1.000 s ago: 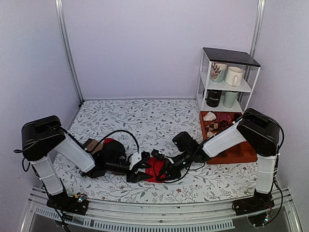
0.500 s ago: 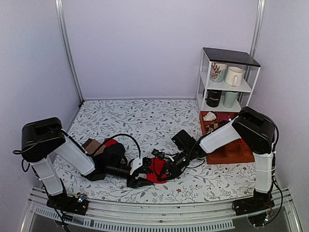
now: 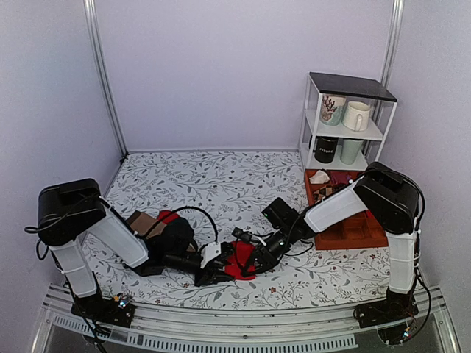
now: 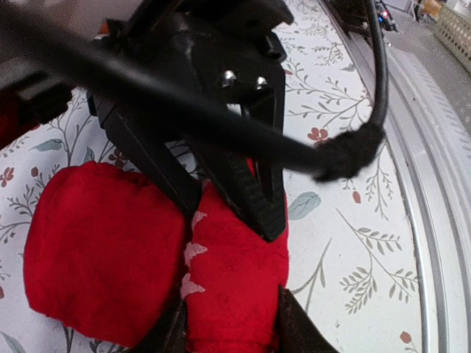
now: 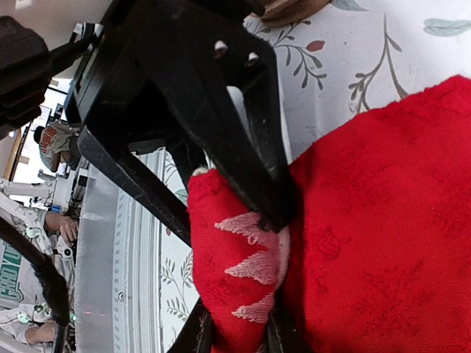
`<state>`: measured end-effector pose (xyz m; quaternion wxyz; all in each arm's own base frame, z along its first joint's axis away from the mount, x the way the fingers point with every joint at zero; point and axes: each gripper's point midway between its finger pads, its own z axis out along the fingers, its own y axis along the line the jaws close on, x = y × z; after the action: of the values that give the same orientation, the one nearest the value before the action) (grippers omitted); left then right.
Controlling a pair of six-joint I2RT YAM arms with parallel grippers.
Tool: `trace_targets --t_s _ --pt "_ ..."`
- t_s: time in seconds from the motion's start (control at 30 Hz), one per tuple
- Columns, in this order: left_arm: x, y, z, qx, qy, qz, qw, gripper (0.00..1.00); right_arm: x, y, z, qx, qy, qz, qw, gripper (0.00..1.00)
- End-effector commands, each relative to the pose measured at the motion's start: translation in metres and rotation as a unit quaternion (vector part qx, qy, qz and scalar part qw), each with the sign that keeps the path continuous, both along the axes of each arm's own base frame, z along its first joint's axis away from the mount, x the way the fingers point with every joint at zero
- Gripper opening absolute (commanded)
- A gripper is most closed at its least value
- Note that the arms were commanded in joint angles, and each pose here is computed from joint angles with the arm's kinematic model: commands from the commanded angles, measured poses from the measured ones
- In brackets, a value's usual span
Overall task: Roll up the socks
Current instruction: Roll a pair of socks at the center of the board.
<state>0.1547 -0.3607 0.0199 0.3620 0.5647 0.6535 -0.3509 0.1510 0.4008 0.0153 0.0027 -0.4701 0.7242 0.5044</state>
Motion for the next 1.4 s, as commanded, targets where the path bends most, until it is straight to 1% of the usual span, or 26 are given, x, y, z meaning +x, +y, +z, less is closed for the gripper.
trace_targets --t_s 0.0,0.17,0.33,0.37,0.4,0.43,0.47,0.53,0.6,0.63,0.67,0.73,0.83,0.9,0.93,0.97,1.0,1.07,1.17,1.37 --pt "-0.004 -0.004 -0.010 0.015 0.017 -0.009 1.000 0.32 -0.024 -0.058 -0.077 -0.194 0.053 -0.032 0.979 0.20" --pt "-0.009 -0.005 -0.013 0.025 0.039 -0.015 0.999 0.23 -0.019 -0.054 -0.075 -0.193 0.051 -0.036 0.979 0.20" --pt "-0.012 -0.001 -0.024 0.042 0.066 -0.006 0.997 0.22 -0.014 -0.050 -0.074 -0.190 0.045 -0.044 0.980 0.21" --pt "-0.012 0.000 -0.027 0.046 0.076 -0.002 0.996 0.20 -0.013 -0.049 -0.074 -0.188 0.043 -0.045 0.980 0.23" --pt "-0.014 0.001 -0.030 0.049 0.088 -0.001 0.995 0.15 -0.011 -0.048 -0.073 -0.187 0.038 -0.047 0.980 0.25" --pt "-0.016 0.003 -0.033 0.052 0.102 -0.001 0.993 0.04 -0.010 -0.047 -0.072 -0.184 0.033 -0.048 0.981 0.27" --pt "-0.018 0.004 -0.037 0.053 0.117 0.000 0.992 0.00 -0.009 -0.046 -0.070 -0.181 0.028 -0.049 0.982 0.29" --pt "-0.023 0.009 -0.044 0.056 0.156 0.005 0.986 0.00 -0.003 -0.042 -0.062 -0.170 0.011 -0.053 0.984 0.33" --pt "-0.027 0.015 -0.056 0.073 0.195 0.021 0.978 0.00 0.004 -0.038 -0.052 -0.157 -0.010 -0.057 0.986 0.36" --pt "-0.029 0.017 -0.059 0.079 0.211 0.028 0.974 0.00 0.008 -0.035 -0.046 -0.148 -0.028 -0.060 0.987 0.38" --pt "-0.034 0.024 -0.074 0.101 0.236 0.038 0.966 0.00 0.013 -0.033 -0.040 -0.139 -0.047 -0.063 0.987 0.40" --pt "-0.044 0.033 -0.085 0.119 0.278 0.048 0.952 0.00 0.025 -0.029 -0.025 -0.118 -0.096 -0.076 0.985 0.42" --pt "-0.059 0.045 -0.099 0.144 0.334 0.060 0.930 0.00 0.051 -0.025 0.008 -0.071 -0.202 -0.112 0.970 0.46" --pt "-0.066 0.054 -0.105 0.157 0.360 0.074 0.917 0.00 0.056 -0.022 0.034 -0.025 -0.279 -0.120 0.953 0.47" --pt "-0.070 0.059 -0.108 0.163 0.372 0.081 0.910 0.00 0.055 -0.021 0.049 0.002 -0.324 -0.121 0.938 0.48" --pt "-0.071 0.063 -0.111 0.168 0.380 0.088 0.905 0.00 0.049 -0.019 0.060 0.032 -0.377 -0.104 0.920 0.50" --pt "-0.073 0.066 -0.112 0.171 0.388 0.092 0.901 0.00 0.036 -0.021 0.067 0.058 -0.418 -0.083 0.903 0.53" --pt "-0.077 0.071 -0.114 0.176 0.397 0.095 0.896 0.00 0.028 -0.018 0.082 0.098 -0.480 -0.060 0.870 0.55" --pt "-0.079 0.075 -0.115 0.179 0.402 0.098 0.893 0.00 0.020 -0.016 0.077 0.098 -0.502 -0.027 0.859 0.56" --pt "-0.081 0.075 -0.117 0.182 0.407 0.096 0.890 0.00 -0.001 -0.005 0.048 0.065 -0.508 0.019 0.859 0.57"
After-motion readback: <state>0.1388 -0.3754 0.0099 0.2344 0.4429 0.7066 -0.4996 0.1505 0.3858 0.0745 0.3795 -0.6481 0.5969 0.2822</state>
